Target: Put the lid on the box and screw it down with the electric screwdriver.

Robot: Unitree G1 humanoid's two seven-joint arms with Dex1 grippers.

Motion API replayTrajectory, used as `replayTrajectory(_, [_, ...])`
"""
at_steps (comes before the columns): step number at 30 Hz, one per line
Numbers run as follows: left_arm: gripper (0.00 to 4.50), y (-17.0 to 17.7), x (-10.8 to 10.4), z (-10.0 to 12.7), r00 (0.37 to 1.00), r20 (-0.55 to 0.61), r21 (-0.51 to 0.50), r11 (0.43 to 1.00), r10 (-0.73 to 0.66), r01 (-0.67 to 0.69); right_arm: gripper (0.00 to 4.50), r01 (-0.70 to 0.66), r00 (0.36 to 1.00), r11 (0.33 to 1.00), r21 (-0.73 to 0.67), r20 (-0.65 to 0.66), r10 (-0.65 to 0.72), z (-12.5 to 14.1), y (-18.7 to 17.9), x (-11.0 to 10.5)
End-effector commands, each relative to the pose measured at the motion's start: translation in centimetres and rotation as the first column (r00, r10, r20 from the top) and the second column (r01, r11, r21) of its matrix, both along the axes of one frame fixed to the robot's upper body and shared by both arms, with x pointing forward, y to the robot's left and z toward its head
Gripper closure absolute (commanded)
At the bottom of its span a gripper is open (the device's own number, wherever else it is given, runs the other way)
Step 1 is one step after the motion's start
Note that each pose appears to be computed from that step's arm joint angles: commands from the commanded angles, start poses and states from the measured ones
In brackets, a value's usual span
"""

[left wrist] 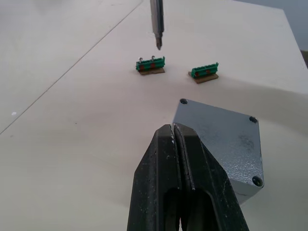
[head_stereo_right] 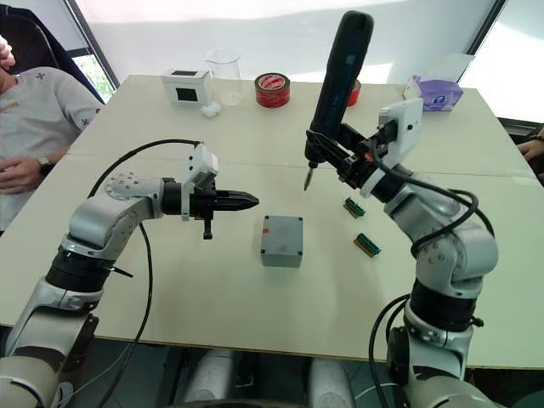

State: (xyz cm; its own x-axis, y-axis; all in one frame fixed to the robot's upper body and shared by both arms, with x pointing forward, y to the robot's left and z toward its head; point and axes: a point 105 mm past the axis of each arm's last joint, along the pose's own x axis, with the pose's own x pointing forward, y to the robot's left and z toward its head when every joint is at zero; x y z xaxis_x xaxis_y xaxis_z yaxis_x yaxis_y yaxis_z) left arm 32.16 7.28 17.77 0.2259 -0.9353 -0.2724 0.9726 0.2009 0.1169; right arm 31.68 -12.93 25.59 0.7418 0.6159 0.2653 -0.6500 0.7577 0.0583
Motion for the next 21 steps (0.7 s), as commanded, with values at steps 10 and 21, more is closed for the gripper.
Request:
replayTrajectory(10, [4.50, -3.8, -0.9, -1.9, 0.990, 0.047, 0.088, 0.988, -0.132, 0.127, 2.74, -0.030, 0.995, 0.991, -0.130, 0.089, 0.042, -1.5, 2.7, -1.8])
replayTrajectory(21, [4.50, -3.9, -1.1, -3.6, 0.986, 0.051, 0.164, 0.975, -0.159, 0.149, 2.74, -0.023, 0.996, 0.988, -0.156, 0.078, 0.035, -1.9, 2.5, -1.9])
